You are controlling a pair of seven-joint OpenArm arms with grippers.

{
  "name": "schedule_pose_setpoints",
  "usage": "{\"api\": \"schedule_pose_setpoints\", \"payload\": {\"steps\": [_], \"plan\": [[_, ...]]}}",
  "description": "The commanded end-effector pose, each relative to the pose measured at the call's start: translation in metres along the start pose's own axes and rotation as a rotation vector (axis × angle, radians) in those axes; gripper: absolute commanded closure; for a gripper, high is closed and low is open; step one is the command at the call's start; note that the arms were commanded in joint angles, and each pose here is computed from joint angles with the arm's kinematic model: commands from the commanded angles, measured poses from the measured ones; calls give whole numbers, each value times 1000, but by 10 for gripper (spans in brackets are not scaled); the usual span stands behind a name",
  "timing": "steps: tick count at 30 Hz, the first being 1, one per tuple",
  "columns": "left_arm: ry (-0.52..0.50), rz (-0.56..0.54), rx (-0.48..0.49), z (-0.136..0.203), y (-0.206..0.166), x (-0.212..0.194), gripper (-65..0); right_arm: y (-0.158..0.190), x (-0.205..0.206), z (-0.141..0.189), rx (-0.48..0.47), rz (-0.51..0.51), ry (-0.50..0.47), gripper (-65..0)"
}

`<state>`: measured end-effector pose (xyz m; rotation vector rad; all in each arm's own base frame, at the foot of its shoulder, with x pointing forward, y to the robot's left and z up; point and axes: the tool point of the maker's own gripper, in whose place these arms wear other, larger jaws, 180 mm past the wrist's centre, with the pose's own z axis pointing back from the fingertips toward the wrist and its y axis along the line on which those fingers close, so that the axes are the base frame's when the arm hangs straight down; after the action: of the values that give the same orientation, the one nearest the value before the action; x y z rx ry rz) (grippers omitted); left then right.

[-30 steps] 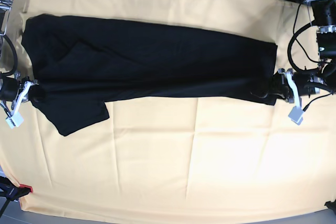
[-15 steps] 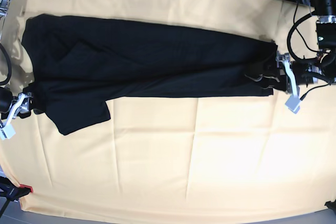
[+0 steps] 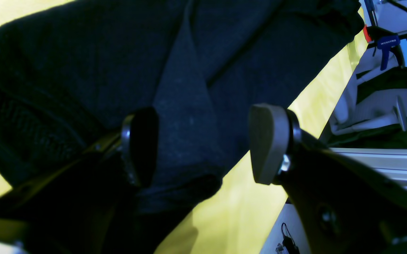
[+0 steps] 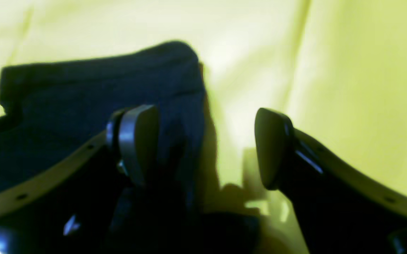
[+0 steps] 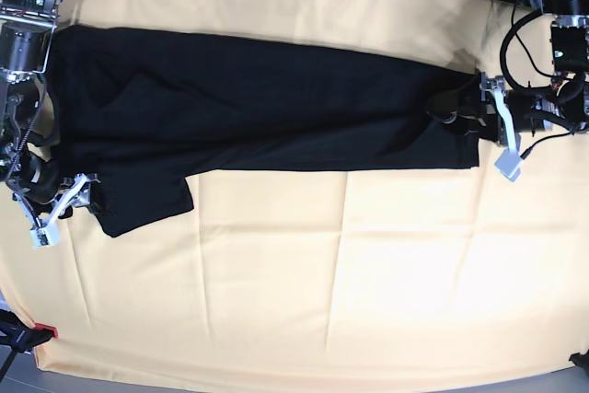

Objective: Fold the T-shirt properly
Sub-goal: 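Tuck the hanging sleeve under with the right gripper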

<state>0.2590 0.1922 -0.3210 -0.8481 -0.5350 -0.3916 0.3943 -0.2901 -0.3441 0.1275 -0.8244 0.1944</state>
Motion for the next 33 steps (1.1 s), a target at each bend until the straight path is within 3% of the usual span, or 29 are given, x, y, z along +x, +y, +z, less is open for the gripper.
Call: {"api": "schedule_pose_setpoints", "payload": {"steps": [1, 15, 22, 25, 29, 30, 33], "plan": [[-27, -37, 2, 8, -2, 14, -422, -11, 21, 6, -38, 2, -57, -444], [-27, -37, 2, 8, -2, 14, -422, 4, -6, -12, 16, -76, -16, -444], [-27, -38, 2, 8, -2, 14, -422, 23, -8, -18, 150, -114, -54, -438], [-27, -38, 2, 8, -2, 14, -422, 27, 2, -16, 182, -114, -86, -339], [-27, -38, 2, 8, -2, 14, -422, 31, 16, -14, 211, -108, -123, -34], [-27, -38, 2, 8, -2, 14, -422, 31, 19, -14, 214, -101, -125, 0], [-27, -38, 2, 8, -2, 14, -422, 32, 35, -11, 232, -104, -143, 0]]}}
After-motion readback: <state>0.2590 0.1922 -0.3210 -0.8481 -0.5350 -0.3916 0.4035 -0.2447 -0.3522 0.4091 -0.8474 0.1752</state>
